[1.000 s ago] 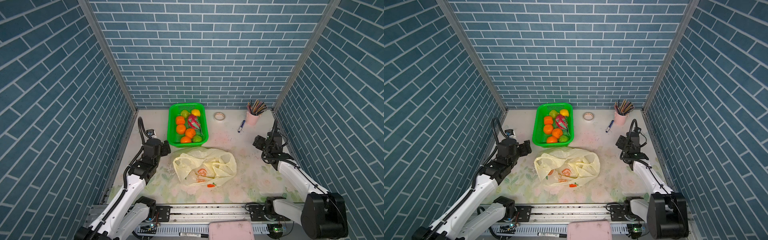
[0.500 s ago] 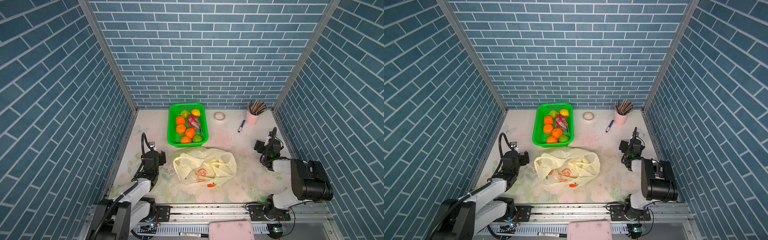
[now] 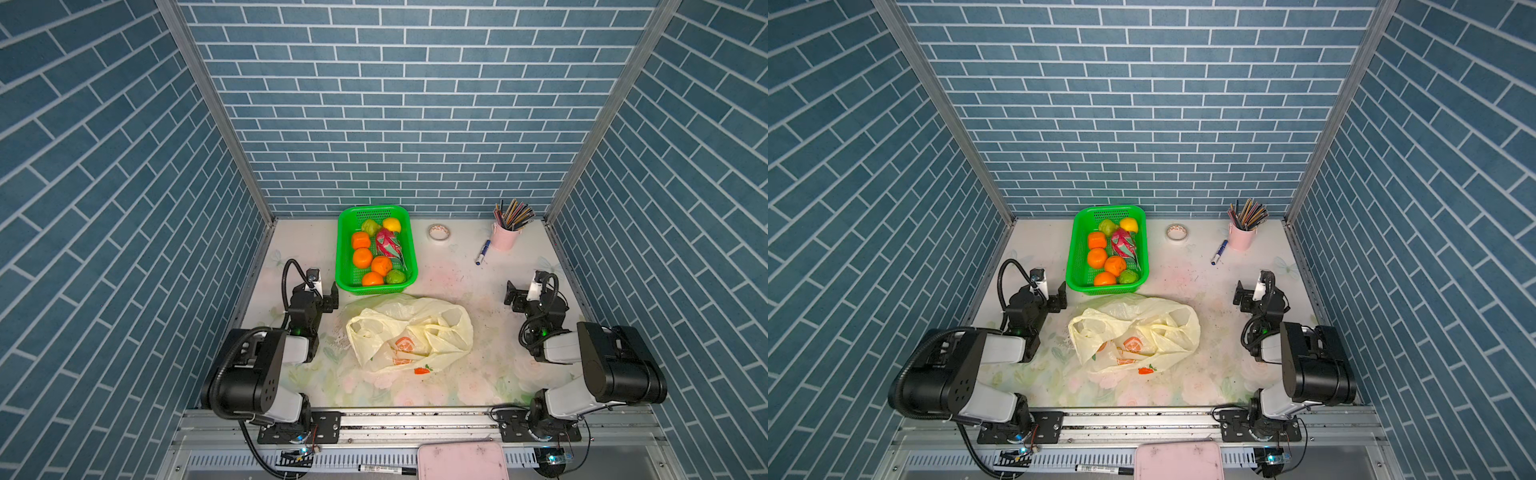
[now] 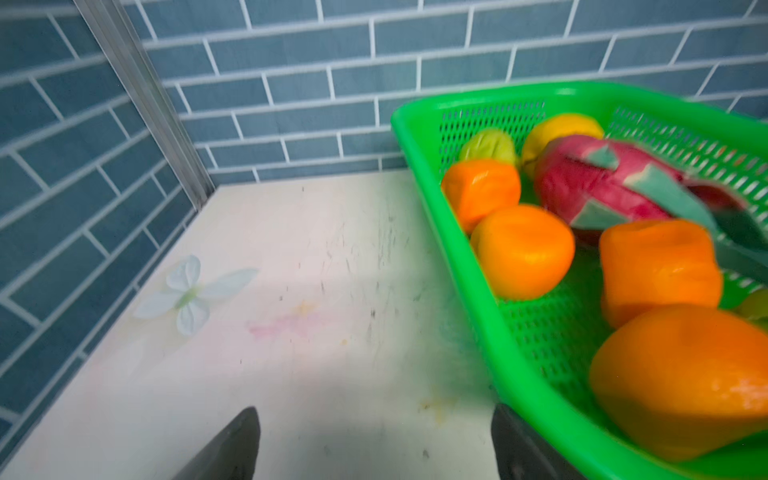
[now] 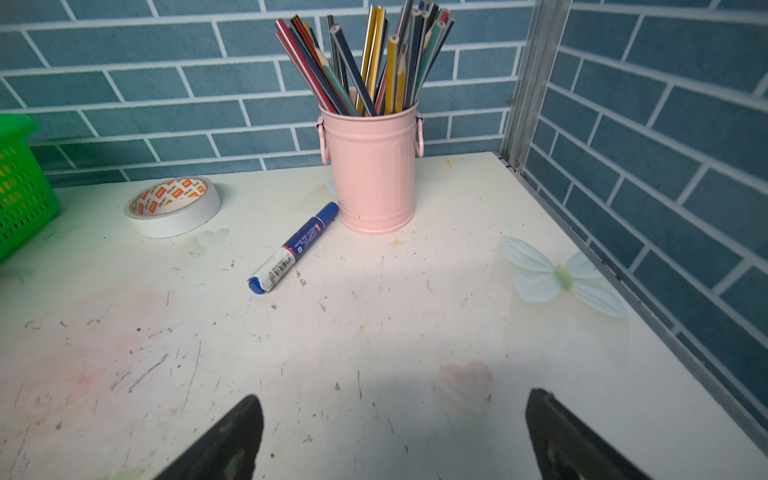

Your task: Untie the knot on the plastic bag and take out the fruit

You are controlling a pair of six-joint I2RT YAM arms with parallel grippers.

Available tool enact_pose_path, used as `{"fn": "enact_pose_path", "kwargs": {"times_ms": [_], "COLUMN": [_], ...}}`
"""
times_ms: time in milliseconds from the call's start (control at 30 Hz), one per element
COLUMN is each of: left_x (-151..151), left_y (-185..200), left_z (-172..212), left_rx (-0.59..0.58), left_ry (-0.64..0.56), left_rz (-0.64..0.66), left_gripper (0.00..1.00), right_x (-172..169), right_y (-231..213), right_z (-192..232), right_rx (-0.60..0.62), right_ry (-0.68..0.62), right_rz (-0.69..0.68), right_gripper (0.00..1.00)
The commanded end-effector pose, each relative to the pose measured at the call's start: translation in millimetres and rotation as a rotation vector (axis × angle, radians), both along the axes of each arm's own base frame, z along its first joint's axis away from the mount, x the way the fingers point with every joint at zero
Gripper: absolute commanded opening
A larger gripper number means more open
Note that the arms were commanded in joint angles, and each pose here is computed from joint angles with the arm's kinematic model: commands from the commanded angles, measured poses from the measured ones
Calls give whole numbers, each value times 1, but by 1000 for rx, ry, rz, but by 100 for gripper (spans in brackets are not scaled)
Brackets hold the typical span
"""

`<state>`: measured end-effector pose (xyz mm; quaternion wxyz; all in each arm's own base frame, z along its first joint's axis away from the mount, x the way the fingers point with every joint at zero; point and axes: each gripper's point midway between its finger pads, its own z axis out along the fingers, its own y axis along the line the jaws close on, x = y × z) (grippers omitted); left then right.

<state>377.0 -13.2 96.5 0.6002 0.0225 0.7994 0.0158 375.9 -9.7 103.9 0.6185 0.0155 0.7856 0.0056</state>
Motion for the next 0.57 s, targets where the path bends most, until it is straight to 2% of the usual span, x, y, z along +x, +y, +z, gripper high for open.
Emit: {"fn": "enact_pose_path", "kwargs": {"times_ms": [0, 367, 533], "left_x": [7, 6, 6], "left_y": [7, 8, 8], "left_z": [25, 25, 25], "left_rx": [-14, -15, -16], "left_ry": [-98, -106, -107], "left_rz": [16, 25, 26], "left_gripper": [88, 88, 88], "right_x": [3, 8, 3], "right_y": [2, 1, 5], "right_z": [12, 7, 11], "right_rx": [-42, -32, -46], "right_ry": [-50, -12, -35], "right_rz": [24, 20, 39], "right_gripper": [98, 98, 99]}}
